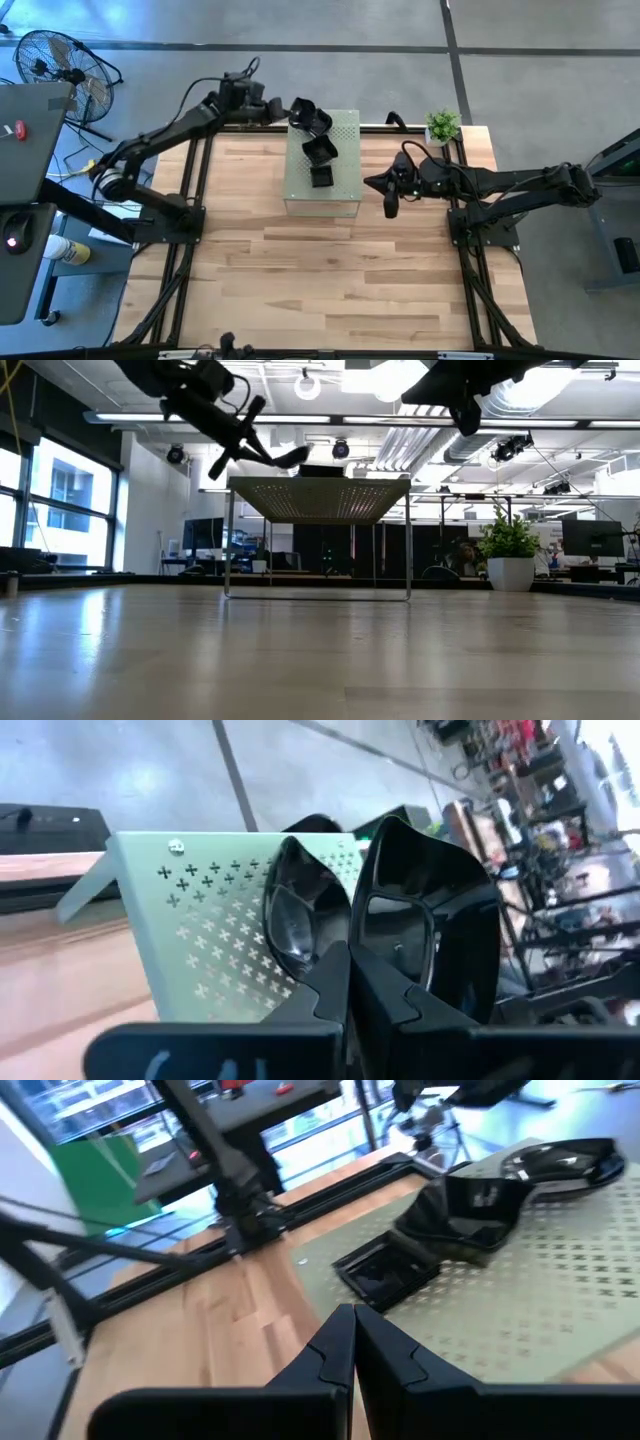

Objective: Pick & Place Mini shaped plates
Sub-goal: Stack the black leaf-shaped plate on top of the black leaf-shaped plate on the shelf

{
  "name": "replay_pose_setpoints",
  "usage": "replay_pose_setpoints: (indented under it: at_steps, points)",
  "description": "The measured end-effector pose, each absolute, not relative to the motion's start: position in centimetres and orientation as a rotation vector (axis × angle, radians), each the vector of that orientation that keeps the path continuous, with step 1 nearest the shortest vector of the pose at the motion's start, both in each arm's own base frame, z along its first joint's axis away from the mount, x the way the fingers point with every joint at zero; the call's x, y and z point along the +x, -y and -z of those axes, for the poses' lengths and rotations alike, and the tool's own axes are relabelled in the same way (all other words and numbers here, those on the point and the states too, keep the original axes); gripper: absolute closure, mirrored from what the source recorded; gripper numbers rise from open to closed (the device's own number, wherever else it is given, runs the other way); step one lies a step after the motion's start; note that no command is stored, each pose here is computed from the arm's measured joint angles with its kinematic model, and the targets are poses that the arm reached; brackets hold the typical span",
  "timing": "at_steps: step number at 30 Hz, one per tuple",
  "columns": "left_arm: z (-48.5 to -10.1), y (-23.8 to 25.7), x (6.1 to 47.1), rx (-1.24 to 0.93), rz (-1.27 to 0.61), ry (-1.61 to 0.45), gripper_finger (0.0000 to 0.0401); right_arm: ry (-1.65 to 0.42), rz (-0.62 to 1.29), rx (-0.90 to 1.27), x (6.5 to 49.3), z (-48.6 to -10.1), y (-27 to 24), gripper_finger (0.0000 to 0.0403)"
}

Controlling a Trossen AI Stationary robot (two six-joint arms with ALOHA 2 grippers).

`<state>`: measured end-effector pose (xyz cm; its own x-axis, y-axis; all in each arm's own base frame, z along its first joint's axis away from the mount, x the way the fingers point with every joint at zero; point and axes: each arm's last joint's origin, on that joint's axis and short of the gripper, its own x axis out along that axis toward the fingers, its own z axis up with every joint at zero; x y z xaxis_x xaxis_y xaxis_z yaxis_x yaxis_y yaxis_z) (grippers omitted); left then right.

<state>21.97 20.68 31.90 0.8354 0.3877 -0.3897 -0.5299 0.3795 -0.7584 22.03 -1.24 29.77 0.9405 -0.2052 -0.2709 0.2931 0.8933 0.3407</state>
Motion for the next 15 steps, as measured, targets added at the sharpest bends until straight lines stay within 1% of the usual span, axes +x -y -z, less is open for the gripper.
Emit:
replay_pose_setpoints:
  at_steps: [8, 12, 15]
  points:
    - [-32.7, -23.5, 24.5, -0.927, -0.576, -0.269, 0.0401, -0.217, 0.328, 0.377, 22.0, -29.8, 1.4, 0.0401]
    - [-32.2, -24.8, 25.8, -0.896, -0.597, -0.394, 0.0401, -0.217, 0.329, 0.377, 22.0, -29.8, 1.4, 0.0401]
    - [-31.9, -25.5, 26.5, -0.884, -0.595, -0.428, 0.0401, -0.217, 0.329, 0.377, 22.0, -29.8, 1.4, 0.0401]
